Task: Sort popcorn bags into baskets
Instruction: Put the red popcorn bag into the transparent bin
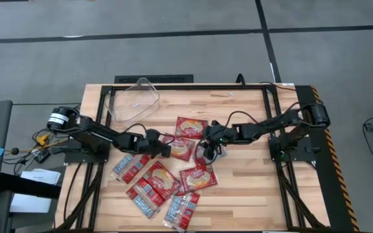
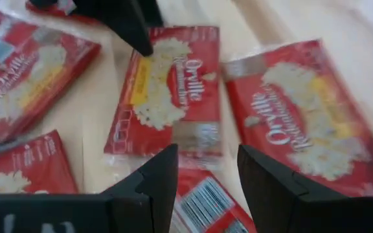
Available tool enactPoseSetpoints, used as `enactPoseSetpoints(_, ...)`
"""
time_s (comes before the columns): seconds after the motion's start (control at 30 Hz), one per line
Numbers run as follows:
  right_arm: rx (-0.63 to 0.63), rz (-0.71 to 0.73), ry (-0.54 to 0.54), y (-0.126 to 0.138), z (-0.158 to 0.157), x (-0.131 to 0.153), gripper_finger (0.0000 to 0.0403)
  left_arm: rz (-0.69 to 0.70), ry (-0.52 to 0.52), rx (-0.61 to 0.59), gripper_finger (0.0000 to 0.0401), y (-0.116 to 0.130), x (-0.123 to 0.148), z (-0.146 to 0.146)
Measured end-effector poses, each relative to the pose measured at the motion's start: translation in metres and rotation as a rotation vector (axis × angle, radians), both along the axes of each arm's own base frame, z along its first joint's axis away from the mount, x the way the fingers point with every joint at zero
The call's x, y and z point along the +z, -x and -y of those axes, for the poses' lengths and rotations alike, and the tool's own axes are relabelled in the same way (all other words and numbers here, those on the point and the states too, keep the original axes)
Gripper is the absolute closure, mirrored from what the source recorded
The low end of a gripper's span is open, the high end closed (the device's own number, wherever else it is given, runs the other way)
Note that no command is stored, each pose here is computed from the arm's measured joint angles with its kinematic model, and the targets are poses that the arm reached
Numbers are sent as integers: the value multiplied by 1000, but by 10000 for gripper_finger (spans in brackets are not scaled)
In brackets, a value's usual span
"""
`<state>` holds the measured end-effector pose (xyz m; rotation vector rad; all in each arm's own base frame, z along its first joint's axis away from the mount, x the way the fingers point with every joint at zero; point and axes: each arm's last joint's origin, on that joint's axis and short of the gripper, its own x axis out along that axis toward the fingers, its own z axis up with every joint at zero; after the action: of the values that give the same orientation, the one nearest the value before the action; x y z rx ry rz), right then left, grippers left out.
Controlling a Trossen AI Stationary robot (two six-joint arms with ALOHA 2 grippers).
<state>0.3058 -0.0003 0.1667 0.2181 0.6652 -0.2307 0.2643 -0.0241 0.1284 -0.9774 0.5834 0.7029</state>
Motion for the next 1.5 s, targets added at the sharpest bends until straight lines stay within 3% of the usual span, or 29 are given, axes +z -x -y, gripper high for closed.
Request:
enactPoseSetpoints(0.2, 72, 7, -7, -12, 2, -20, 231, 57, 71, -60, 129, -8, 0, -6)
enactPoseSetpoints(0.5, 85, -108, -51, -27, 1, -59, 253, 110, 83, -25, 129, -13, -1, -7)
enactPoseSetpoints(0.93, 160, -101, 7, -45, 5, -52, 272, 159, 79, -21, 136, -16, 2, -7)
enactPoseSetpoints(1.1, 156, -107, 6, -45, 6, -52, 276, 166, 88, -8, 207, -16, 2, -7)
enactPoseSetpoints(1.33, 152, -65, 12, -43, 6, -33, 282, 172, 84, 5, 376, -17, 4, -7)
enactPoseSetpoints(1.5, 141, -4, 25, -29, 12, 10, 285, 239, 174, 38, 387, -19, 9, -6)
